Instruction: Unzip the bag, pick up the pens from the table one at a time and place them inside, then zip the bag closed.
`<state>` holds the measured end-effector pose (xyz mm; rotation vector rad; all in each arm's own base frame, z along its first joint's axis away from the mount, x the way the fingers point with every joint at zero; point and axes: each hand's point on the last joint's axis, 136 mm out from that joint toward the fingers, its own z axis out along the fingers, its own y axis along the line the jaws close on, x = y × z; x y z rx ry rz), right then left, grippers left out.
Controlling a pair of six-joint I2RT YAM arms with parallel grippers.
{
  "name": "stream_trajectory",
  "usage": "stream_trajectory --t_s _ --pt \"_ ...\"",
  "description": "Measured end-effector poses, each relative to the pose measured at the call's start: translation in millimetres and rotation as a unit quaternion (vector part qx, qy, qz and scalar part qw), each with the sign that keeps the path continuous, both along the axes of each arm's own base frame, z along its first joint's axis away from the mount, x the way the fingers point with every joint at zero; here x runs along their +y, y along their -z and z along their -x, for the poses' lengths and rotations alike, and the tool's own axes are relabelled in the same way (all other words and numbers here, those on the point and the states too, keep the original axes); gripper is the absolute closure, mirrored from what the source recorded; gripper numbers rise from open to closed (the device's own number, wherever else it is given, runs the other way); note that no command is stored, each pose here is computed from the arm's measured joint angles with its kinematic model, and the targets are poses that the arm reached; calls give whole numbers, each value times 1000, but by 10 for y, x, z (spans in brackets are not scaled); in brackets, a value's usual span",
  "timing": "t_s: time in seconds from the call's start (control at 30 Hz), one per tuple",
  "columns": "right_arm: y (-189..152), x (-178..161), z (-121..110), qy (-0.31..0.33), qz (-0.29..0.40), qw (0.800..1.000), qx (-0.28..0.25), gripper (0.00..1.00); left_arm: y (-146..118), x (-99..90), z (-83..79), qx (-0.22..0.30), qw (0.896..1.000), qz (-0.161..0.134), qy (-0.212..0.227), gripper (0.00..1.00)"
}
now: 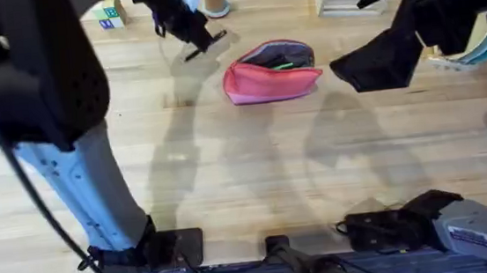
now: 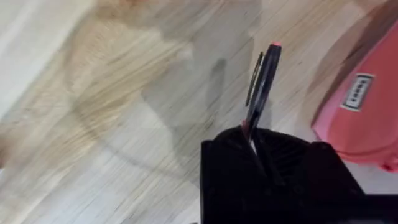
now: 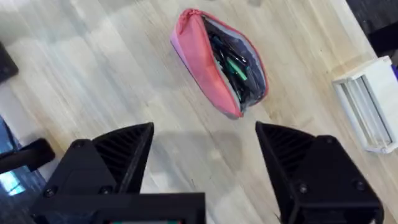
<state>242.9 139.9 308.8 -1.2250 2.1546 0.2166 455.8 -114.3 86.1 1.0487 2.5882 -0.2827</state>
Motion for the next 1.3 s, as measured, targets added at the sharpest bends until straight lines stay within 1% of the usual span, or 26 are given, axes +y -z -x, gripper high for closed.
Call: stream_trajectory --t_s 0.13,0.33,0.47,0.67,0.8,0.97,1.1,1.3 --pt "0 0 0 0 0 1000 0 5 -280 -25 0 -29 1000 12 2 959" --pt "0 0 0 0 0 1000 0 5 -659 -142 50 -61 997 52 16 959" --pt "0 0 0 0 0 1000 0 5 -872 -198 95 -79 994 72 24 959" --pt "0 0 0 0 0 1000 0 5 -1127 -312 196 -99 990 88 40 959" --pt "0 0 0 0 0 1000 0 5 -1222 -450 284 -106 988 92 58 959" --pt "0 0 0 0 0 1000 0 5 -1226 -609 369 -102 987 94 81 959" --pt "0 0 0 0 0 1000 0 5 -1258 -766 418 -104 984 109 100 959" --pt "0 0 0 0 0 1000 0 3 -1285 -1022 544 -99 978 128 132 958"
